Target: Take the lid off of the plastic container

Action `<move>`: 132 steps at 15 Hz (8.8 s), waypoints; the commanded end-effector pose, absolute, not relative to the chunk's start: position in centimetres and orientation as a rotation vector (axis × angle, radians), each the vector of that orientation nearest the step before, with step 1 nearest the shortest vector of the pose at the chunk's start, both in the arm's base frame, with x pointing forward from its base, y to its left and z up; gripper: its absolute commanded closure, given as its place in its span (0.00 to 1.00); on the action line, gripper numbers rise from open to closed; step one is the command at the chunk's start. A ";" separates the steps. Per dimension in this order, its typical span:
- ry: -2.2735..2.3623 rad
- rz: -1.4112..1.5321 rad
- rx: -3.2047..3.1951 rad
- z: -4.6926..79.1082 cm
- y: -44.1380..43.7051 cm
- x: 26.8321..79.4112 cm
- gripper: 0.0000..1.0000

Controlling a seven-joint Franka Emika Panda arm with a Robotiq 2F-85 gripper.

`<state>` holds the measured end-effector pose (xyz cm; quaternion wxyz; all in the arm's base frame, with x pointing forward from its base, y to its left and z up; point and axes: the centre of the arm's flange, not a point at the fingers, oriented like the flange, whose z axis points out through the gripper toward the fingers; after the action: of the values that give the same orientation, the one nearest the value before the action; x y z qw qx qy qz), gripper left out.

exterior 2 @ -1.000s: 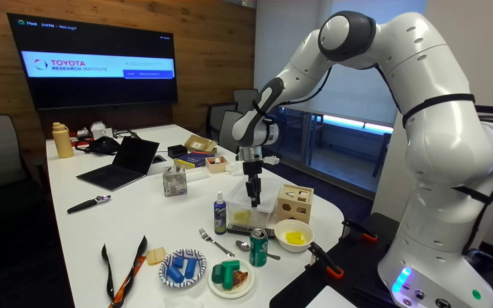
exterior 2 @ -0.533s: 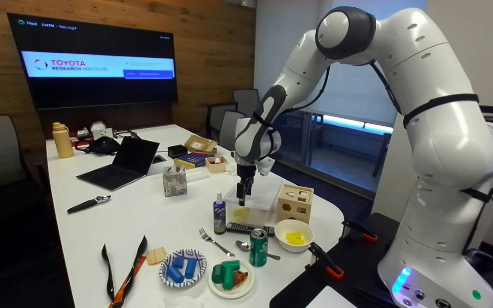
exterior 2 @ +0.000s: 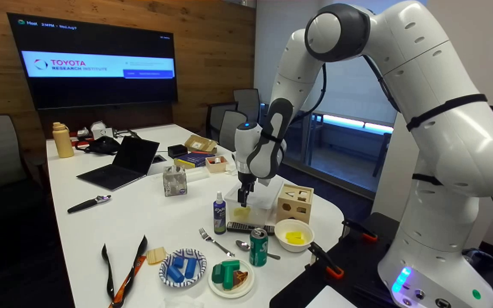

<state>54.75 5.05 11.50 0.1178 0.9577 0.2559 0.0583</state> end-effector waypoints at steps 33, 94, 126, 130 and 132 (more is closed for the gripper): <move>0.627 0.303 2.730 10.6 6.3 51.1 0.82; 0.484 0.265 2.393 6.9 7.3 53.2 0.35; 0.667 -0.024 2.933 13.5 1.9 57.4 0.92; 0.670 -0.003 2.915 13.8 2.2 57.3 0.92; 0.677 0.000 2.922 14.0 2.3 57.2 0.92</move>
<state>57.72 1.91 13.52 0.0707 0.9719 0.2247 -0.0022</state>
